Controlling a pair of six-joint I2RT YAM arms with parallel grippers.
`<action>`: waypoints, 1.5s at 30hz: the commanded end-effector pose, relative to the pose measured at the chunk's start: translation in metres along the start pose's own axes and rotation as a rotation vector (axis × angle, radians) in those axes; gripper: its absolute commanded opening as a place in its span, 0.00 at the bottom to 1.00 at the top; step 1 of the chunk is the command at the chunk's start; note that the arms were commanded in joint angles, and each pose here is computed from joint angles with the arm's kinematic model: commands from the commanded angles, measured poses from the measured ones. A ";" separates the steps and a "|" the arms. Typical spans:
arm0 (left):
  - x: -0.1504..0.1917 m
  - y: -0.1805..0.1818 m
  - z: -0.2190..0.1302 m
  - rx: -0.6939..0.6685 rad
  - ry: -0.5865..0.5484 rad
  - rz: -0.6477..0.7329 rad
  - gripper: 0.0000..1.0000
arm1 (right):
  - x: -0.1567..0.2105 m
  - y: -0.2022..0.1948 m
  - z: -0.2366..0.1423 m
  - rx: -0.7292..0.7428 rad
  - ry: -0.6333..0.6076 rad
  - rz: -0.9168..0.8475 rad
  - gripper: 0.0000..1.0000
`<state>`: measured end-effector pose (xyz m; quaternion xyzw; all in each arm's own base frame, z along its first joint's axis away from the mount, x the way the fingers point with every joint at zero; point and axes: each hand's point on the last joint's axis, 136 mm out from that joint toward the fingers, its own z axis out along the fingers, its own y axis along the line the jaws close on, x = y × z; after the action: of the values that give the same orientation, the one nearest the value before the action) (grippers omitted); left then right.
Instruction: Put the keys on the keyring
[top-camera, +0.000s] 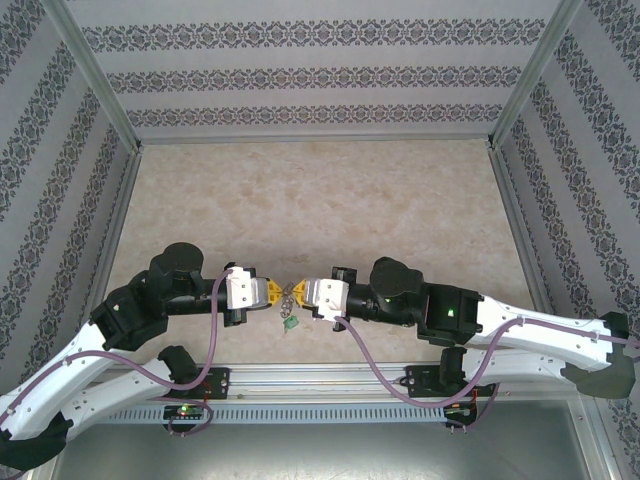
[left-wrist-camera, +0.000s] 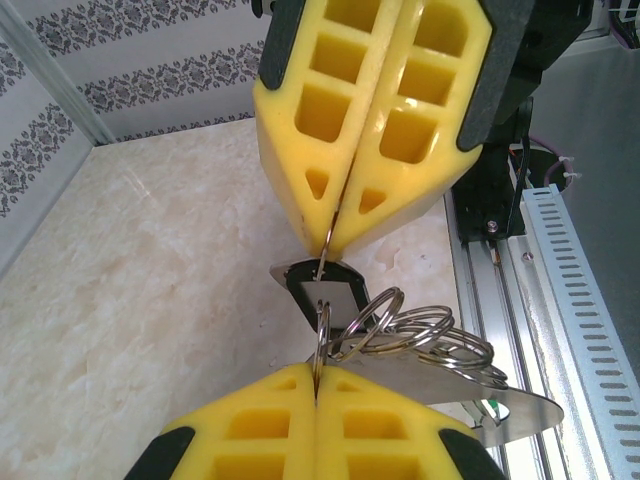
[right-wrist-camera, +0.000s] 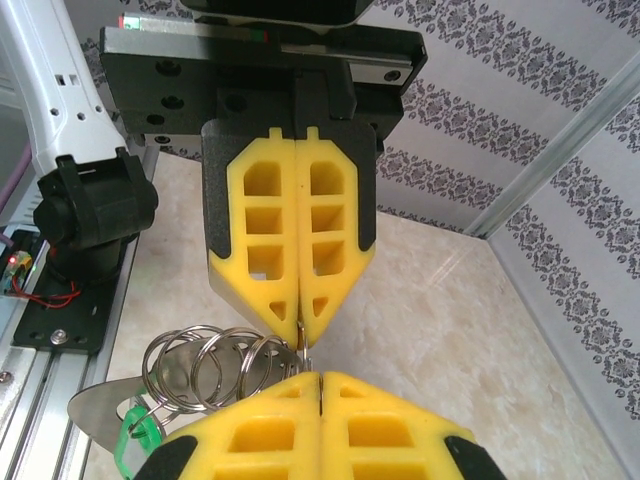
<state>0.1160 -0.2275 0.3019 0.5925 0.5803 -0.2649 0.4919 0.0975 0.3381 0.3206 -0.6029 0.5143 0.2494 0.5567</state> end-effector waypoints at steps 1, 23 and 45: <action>-0.008 0.004 -0.006 -0.023 -0.022 0.029 0.00 | -0.002 0.001 0.001 -0.001 0.003 0.017 0.00; -0.006 0.003 -0.005 -0.020 -0.019 0.026 0.00 | -0.005 0.002 0.001 -0.009 -0.006 0.013 0.00; -0.007 0.004 -0.005 -0.018 -0.020 0.028 0.00 | -0.005 0.003 0.001 -0.014 -0.006 0.012 0.00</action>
<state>0.1159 -0.2275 0.3019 0.5926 0.5802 -0.2651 0.4918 0.0981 0.3393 0.3165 -0.6059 0.5174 0.2462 0.5519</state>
